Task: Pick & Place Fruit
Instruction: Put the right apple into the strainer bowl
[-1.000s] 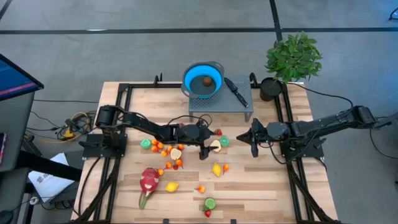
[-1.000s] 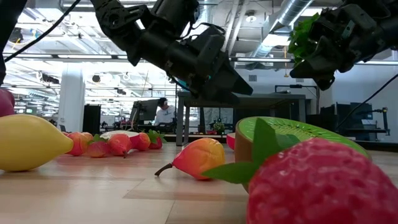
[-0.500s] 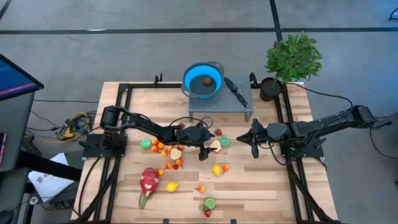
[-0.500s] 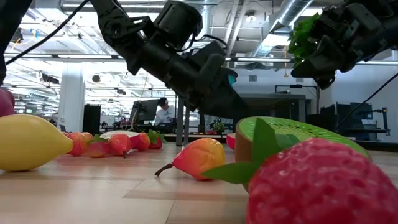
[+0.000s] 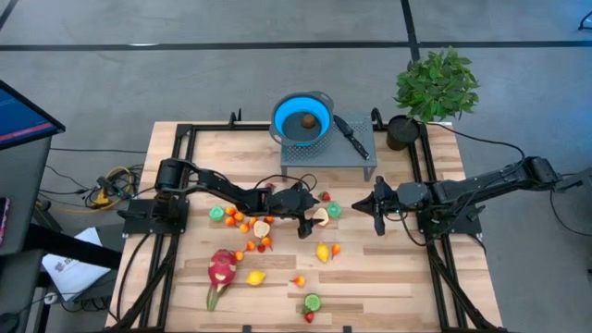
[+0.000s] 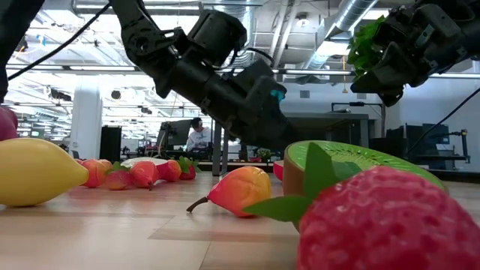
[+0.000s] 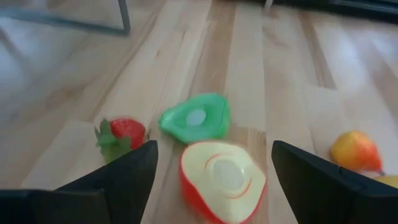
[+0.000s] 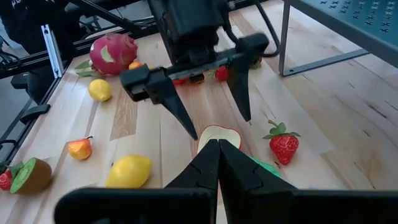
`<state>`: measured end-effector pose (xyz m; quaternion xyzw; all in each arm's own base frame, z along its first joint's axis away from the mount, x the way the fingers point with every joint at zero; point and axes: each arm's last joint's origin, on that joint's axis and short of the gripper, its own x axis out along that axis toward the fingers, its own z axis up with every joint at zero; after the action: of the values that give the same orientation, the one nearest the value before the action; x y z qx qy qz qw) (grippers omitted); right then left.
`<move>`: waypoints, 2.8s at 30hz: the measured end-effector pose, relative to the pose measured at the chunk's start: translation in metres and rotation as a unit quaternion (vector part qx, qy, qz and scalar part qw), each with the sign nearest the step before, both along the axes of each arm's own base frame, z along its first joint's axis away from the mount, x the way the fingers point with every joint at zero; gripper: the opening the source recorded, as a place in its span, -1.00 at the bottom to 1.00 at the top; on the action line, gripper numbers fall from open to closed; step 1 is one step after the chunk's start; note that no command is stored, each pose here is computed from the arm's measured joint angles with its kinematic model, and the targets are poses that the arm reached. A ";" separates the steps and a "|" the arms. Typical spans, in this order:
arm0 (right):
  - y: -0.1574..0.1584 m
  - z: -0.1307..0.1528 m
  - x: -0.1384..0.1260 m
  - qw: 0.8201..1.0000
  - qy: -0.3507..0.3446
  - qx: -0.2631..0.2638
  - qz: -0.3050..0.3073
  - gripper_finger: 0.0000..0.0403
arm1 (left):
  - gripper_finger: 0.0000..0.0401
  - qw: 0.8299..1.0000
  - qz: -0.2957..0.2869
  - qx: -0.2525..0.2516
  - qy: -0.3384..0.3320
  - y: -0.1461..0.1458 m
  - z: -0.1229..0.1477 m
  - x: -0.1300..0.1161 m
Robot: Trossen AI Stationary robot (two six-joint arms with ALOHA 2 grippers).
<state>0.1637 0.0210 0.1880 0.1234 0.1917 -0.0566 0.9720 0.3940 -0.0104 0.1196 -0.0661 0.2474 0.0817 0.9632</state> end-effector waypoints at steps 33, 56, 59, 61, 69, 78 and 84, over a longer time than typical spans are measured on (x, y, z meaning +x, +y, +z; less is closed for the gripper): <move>0.000 0.000 0.000 1.000 0.000 0.001 0.000 -1.00 | 0.51 1.000 0.013 -0.016 -0.003 0.005 -0.024 0.004; 0.000 0.000 0.000 1.000 -0.001 0.001 0.000 -1.00 | 0.11 0.999 0.022 -0.026 0.003 0.009 -0.032 0.005; 0.000 0.000 0.000 1.000 -0.001 0.001 0.000 -1.00 | -0.01 0.999 0.022 -0.026 0.000 0.009 -0.031 0.005; 0.000 0.000 0.000 1.000 -0.001 0.001 -0.001 -1.00 | -0.08 0.999 0.022 -0.027 -0.002 0.009 -0.030 0.005; 0.000 0.000 0.000 1.000 -0.001 0.001 -0.001 -1.00 | -0.23 0.999 0.011 -0.034 -0.003 0.009 -0.029 0.006; 0.000 0.000 0.000 1.000 -0.001 0.001 0.000 -1.00 | -0.27 0.999 0.010 -0.038 -0.003 0.008 -0.029 0.006; 0.000 0.000 0.000 1.000 0.000 0.001 -0.001 -1.00 | -0.28 0.999 -0.011 -0.049 -0.012 0.006 -0.027 0.006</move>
<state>0.1637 0.0209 0.1879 0.1244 0.1920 -0.0570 0.9718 0.4002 -0.0041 0.0922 -0.1112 0.2403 0.0577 0.9626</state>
